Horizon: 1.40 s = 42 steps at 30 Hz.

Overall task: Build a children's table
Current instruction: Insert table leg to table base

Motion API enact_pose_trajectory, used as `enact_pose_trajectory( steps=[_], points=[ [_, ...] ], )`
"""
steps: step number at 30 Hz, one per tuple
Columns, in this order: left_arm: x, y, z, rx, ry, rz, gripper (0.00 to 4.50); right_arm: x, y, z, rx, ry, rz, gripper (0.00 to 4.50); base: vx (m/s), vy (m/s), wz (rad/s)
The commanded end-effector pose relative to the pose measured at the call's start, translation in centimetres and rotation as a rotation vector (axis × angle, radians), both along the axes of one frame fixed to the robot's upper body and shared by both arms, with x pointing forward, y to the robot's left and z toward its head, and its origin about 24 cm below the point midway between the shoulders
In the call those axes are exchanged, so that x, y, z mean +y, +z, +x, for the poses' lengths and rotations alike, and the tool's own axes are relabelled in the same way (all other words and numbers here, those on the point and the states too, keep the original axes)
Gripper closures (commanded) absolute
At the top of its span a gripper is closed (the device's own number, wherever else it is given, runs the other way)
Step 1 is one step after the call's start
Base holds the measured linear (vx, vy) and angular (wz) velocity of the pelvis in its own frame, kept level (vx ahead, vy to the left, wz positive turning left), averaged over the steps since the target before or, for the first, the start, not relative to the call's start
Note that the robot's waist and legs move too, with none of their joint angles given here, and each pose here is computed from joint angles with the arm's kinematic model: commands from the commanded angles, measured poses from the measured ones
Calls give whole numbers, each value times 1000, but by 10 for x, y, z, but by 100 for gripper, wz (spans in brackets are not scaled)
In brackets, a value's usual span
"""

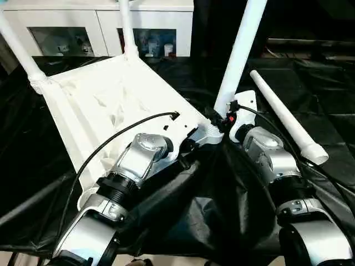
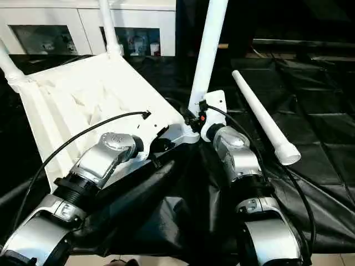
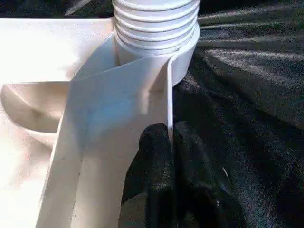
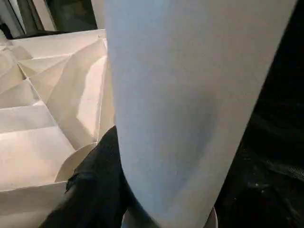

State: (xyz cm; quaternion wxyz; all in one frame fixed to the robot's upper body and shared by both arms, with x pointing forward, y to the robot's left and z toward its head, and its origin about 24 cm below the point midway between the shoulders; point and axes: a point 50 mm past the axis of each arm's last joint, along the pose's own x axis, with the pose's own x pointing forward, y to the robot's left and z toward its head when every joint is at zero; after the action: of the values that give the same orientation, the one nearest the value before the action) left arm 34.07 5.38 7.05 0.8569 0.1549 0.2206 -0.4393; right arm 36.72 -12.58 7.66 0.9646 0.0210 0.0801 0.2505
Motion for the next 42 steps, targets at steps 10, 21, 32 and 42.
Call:
enact_pose_trajectory(
  steps=[10, 21, 32, 42],
  points=[
    [-24, 21, -7, -56, -136, -82, 450, 23, -70, -31, 348, 81, -68, 260, 0, 0, 0],
    [-20, 21, -9, -52, -143, -87, 450, 25, -69, -31, 325, 99, -89, 204, 0, 0, 0],
    [-11, 25, -11, -76, -184, -107, 450, 25, -43, -24, 188, 144, -19, 103, 0, 0, 0],
    [13, 22, -22, -71, -320, -96, 450, -3, -4, -36, 36, 297, -91, 36, 0, 0, 0]
  ],
)
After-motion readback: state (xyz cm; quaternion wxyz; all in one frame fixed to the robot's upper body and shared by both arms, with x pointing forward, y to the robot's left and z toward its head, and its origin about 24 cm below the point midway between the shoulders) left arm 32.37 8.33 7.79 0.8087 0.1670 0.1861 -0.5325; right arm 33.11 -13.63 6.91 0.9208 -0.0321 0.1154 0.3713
